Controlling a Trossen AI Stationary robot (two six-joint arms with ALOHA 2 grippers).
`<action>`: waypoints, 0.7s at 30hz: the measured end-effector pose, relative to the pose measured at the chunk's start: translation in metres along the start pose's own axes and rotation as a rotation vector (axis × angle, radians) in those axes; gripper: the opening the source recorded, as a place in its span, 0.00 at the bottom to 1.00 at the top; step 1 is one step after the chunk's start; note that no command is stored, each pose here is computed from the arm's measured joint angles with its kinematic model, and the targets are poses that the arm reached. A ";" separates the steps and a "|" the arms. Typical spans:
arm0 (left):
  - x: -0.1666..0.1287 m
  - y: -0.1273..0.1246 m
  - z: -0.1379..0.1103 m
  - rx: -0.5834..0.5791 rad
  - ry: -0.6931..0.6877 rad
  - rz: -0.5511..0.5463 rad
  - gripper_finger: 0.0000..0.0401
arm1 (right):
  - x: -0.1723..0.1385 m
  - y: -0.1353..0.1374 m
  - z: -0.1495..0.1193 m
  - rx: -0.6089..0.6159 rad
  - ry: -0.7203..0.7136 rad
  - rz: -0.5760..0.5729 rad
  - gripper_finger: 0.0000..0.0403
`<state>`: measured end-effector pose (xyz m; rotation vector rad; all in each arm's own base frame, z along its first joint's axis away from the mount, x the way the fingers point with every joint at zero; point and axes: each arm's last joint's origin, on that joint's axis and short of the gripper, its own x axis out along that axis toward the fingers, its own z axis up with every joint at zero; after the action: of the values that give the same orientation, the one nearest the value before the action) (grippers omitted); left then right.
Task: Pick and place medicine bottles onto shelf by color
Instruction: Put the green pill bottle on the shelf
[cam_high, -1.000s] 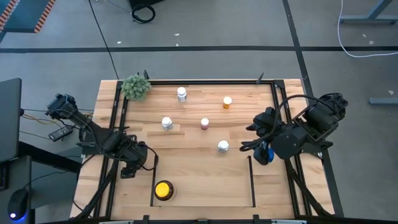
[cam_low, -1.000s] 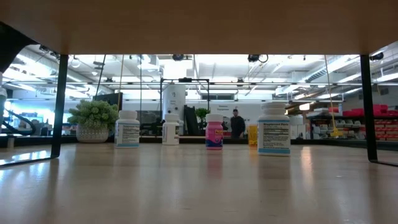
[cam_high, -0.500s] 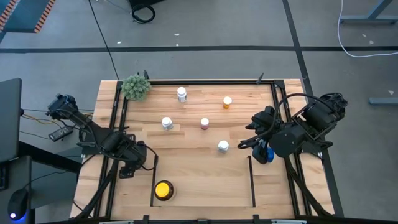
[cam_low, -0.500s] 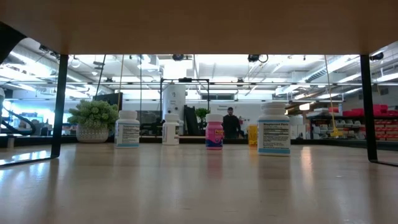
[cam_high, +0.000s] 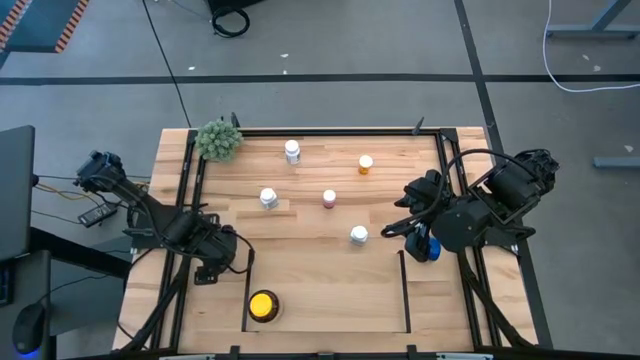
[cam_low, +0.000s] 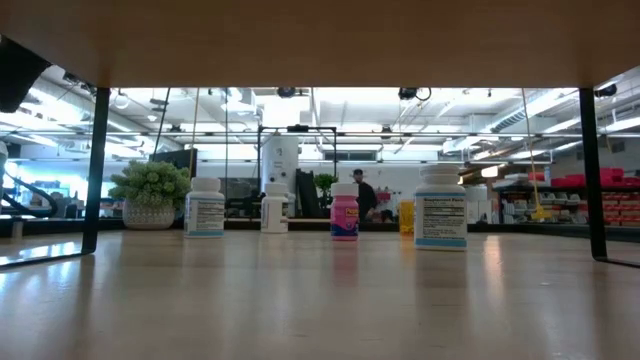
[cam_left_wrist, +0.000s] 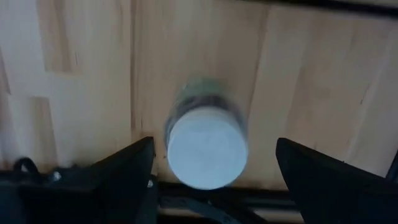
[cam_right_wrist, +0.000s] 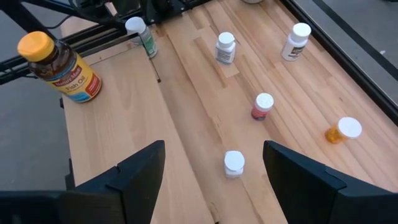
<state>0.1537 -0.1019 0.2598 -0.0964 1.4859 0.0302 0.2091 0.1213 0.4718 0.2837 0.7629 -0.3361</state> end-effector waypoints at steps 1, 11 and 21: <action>0.004 0.001 -0.002 0.000 0.025 -0.008 0.86 | 0.000 0.000 0.000 0.000 0.000 0.000 0.69; 0.015 -0.001 -0.002 -0.008 0.031 -0.040 0.86 | 0.000 0.000 0.000 -0.005 0.000 0.000 0.69; 0.032 0.002 -0.006 -0.018 0.037 -0.025 0.83 | 0.000 0.000 0.000 -0.002 0.000 0.000 0.69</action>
<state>0.1508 -0.1018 0.2275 -0.1307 1.5217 0.0217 0.2091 0.1213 0.4718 0.2822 0.7635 -0.3351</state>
